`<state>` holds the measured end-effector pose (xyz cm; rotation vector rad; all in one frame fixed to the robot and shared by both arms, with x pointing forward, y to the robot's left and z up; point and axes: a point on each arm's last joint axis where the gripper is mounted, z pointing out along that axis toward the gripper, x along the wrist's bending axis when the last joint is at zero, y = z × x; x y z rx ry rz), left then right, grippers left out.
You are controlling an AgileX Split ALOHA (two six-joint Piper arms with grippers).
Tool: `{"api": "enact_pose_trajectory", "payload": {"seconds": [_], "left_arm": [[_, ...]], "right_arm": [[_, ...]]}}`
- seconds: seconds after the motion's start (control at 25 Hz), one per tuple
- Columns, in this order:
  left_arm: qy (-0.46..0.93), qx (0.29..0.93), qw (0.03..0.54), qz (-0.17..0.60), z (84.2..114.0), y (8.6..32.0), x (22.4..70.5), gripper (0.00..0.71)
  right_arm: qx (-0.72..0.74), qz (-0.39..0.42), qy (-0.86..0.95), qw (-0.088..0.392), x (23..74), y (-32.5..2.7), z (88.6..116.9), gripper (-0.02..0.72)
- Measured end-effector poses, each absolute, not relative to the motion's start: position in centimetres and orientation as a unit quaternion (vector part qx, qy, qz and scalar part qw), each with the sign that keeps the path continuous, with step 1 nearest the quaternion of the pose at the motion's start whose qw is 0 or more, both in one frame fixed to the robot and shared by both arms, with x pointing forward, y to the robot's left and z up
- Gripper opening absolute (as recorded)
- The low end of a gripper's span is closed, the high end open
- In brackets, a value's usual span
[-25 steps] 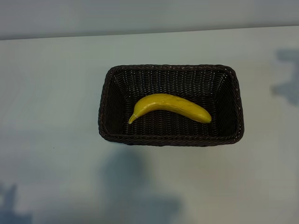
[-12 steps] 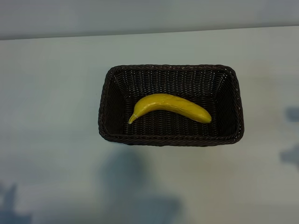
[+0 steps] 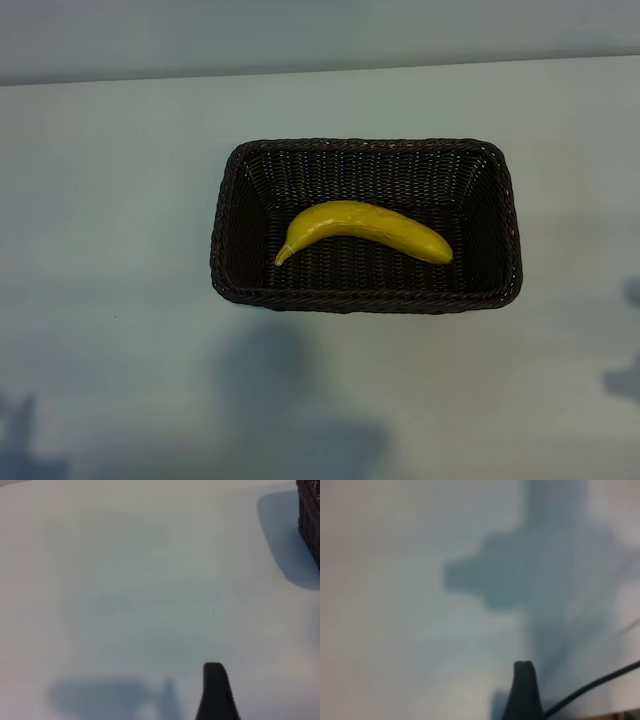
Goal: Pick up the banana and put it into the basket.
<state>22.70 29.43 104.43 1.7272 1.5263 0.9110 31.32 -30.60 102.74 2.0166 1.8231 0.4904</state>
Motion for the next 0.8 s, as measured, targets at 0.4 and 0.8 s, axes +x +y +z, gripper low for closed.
{"api": "enact_pose_trajectory", "payload": {"seconds": [0.4, 0.8], "left_arm": [[0.582, 0.659, 0.326, 0.348, 104.4, 29.4, 22.7, 0.518], [0.582, 0.659, 0.326, 0.348, 104.4, 29.4, 22.7, 0.518]], "right_arm": [[0.670, 0.290, 0.605, 0.319, 26.2, -30.0, 104.6, 0.567], [0.638, 0.343, 0.576, 0.379, 23.4, -29.7, 104.7, 0.566]]}}
